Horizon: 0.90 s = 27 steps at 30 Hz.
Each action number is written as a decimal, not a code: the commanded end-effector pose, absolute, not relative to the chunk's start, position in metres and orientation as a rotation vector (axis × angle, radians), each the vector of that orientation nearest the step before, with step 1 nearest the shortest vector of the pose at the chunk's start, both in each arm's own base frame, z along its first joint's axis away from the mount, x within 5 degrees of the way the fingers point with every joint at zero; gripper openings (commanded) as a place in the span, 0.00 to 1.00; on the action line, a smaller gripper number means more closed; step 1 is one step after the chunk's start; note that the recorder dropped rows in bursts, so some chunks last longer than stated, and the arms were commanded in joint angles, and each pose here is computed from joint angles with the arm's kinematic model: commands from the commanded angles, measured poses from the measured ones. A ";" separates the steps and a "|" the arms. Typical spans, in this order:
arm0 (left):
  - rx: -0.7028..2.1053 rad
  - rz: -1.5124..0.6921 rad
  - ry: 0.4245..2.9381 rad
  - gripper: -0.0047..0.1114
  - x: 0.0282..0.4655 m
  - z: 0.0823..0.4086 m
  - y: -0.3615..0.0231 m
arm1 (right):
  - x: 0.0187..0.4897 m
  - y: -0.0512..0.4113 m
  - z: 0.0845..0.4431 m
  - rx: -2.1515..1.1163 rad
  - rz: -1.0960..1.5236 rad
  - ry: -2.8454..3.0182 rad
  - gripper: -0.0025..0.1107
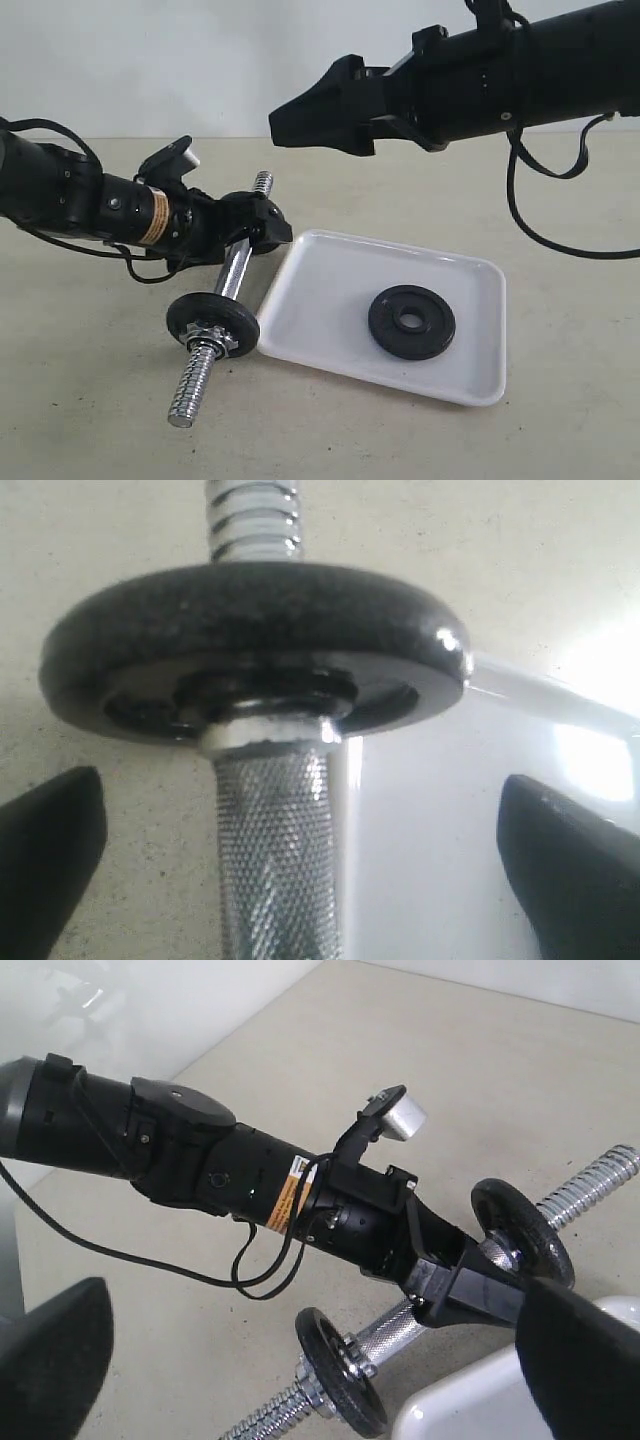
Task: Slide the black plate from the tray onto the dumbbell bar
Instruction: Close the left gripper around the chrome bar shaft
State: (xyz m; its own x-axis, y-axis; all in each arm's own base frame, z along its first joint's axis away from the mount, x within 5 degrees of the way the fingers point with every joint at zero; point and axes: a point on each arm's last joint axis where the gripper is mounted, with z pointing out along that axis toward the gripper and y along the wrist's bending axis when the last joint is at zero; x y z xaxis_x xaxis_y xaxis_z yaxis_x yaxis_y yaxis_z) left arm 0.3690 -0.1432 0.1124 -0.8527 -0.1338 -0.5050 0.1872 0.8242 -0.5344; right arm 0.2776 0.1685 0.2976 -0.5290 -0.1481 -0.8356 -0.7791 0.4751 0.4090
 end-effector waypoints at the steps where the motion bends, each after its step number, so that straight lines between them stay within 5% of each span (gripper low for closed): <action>1: 0.045 -0.835 2.452 0.98 0.369 0.114 -0.148 | 0.278 0.169 0.298 -0.780 1.057 1.960 0.90; 27: 0.029 -0.964 2.410 0.98 0.368 0.120 -0.155 | 0.278 0.169 0.298 -0.778 1.061 1.962 0.90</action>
